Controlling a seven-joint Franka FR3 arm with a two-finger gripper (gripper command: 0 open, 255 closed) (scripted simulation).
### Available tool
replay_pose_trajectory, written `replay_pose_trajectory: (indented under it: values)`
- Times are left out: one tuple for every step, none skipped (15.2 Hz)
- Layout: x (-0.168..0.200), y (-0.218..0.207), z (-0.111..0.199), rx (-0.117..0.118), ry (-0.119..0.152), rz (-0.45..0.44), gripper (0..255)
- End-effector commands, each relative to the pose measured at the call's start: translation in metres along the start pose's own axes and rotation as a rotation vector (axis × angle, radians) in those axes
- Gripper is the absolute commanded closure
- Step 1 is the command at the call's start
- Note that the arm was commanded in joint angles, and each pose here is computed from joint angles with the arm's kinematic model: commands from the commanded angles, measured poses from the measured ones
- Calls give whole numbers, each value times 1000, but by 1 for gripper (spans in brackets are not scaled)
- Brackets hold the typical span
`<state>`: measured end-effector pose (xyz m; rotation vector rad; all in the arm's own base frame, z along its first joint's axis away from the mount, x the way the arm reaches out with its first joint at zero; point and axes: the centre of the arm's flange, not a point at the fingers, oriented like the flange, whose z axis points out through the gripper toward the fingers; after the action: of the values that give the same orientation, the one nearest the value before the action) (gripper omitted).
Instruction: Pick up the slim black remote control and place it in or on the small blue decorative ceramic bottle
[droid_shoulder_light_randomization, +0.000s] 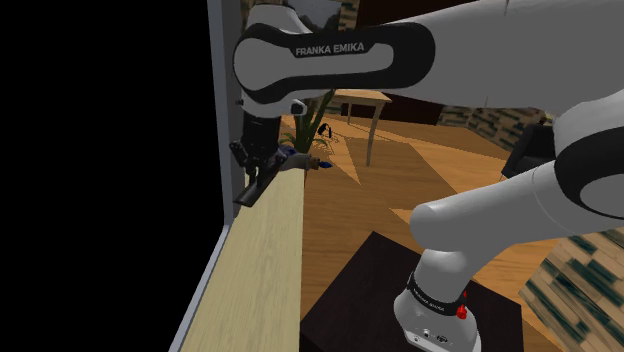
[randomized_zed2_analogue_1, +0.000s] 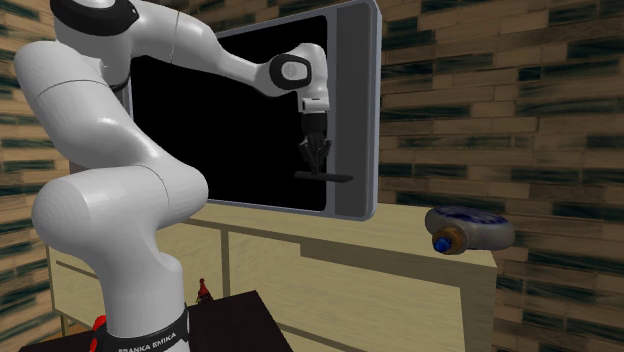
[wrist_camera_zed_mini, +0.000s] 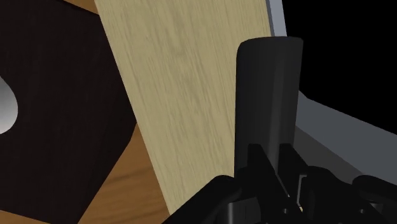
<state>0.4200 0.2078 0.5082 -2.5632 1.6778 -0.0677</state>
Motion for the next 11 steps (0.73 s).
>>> replay_pose_trajectory:
  values:
    - [20,-3,-1,0,0,0,255]
    - [33,-4,-1,0,0,0,255]
    - [46,-6,0,0,0,0,255]
    - [60,-7,0,0,0,0,255]
    - [73,-8,1,0,0,0,255]
    - [86,-10,1,0,0,0,255]
    - [99,-11,2,0,0,0,255]
    - [112,-13,2,0,0,0,255]
    - [125,-14,2,0,0,0,255]
    - [138,-16,3,0,0,0,255]
    - [151,-17,3,0,0,0,255]
